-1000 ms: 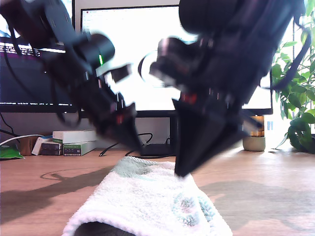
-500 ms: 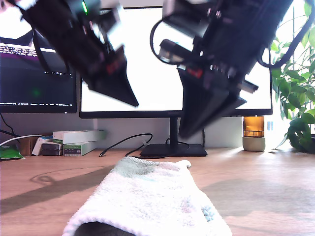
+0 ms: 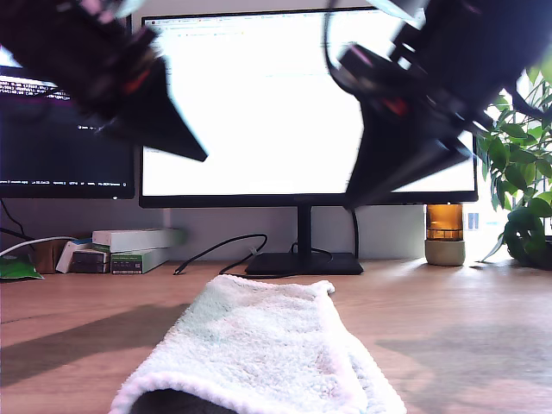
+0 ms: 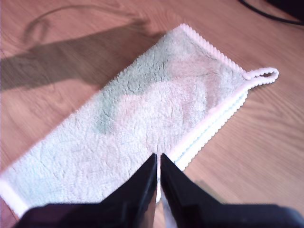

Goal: Fold the tea towel to a neat square and place it to the right

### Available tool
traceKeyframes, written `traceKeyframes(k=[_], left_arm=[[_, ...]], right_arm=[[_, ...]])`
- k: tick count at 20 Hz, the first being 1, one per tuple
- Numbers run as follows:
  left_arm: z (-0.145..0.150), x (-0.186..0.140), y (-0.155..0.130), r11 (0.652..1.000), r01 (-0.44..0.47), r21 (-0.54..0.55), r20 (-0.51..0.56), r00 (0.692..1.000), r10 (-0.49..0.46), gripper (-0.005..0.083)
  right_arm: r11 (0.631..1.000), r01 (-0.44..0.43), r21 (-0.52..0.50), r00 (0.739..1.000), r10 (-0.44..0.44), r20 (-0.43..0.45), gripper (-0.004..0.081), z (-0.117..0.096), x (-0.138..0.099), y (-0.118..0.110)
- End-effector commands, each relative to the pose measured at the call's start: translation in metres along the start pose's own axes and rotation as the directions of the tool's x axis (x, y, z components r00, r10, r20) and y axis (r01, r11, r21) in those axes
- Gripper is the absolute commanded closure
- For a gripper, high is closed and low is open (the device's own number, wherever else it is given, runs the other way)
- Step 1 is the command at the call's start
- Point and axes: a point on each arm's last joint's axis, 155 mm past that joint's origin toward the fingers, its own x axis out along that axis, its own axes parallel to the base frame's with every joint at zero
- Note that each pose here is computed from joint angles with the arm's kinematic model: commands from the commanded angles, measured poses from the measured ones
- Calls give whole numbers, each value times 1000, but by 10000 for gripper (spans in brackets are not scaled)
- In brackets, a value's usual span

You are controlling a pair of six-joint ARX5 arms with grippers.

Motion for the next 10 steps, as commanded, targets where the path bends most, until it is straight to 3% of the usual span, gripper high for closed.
traceKeyframes(k=[1, 6, 10], left_arm=[[-9, -10, -7, 1000, -3, -13, 35, 999, 3, 797], [-21, -38, -30, 998, 36, -55, 120, 992, -29, 797], [-47, -47, -63, 991, 110, -75, 119, 988, -100, 797]], right_arm=[[1000, -8, -10, 999, 9, 46, 781, -2, -8, 3], [998, -53, -24, 993, 55, 101, 781, -23, -27, 13], [996, -86, -38, 987, 91, 136, 781, -38, -41, 24]])
